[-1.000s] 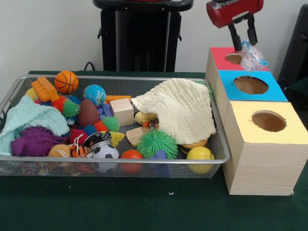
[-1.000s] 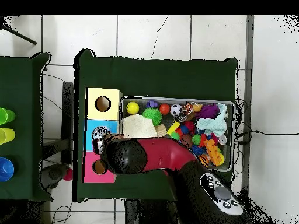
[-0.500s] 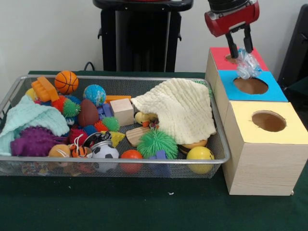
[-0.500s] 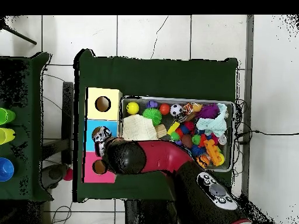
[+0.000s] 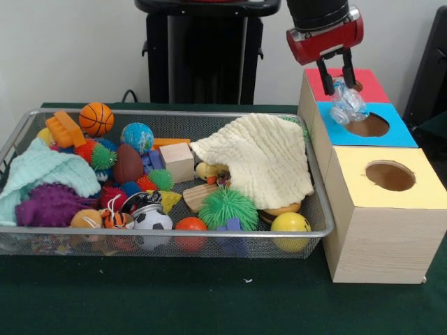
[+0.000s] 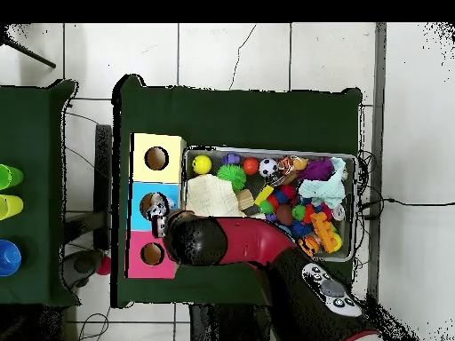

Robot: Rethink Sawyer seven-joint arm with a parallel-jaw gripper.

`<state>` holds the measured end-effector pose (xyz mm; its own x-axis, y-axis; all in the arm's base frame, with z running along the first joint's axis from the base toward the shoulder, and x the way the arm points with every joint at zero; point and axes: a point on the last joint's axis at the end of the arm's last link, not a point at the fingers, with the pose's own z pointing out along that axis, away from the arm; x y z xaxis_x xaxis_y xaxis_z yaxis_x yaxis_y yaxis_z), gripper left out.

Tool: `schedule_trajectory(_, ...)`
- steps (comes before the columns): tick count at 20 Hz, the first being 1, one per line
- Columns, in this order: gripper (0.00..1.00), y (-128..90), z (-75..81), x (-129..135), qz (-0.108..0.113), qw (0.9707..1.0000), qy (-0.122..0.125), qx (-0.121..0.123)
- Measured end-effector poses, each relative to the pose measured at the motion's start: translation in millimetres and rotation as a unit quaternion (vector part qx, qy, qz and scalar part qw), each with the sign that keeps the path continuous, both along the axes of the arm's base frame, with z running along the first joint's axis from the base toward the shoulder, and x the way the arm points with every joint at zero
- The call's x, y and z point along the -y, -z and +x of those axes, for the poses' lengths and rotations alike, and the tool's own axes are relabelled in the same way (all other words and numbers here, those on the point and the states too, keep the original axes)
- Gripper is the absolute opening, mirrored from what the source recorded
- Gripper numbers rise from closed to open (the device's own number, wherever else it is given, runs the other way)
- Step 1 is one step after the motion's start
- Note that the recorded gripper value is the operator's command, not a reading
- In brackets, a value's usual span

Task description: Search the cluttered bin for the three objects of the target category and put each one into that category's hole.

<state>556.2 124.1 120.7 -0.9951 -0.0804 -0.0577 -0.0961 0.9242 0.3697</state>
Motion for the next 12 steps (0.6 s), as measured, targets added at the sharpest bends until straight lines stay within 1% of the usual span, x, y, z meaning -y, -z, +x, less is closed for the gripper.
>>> schedule_trajectory(6, 0.00, 4.5, 3.2, -1.0, 0.001, 0.9998, 0.010, 0.018)
schedule_trajectory(9, 0.00, 6.0, 4.2, -1.7, 0.001, 0.9994, 0.016, 0.031)
schedule_trajectory(12, 0.00, 6.7, 2.6, -2.2, 0.001, 0.9992, 0.017, 0.035)
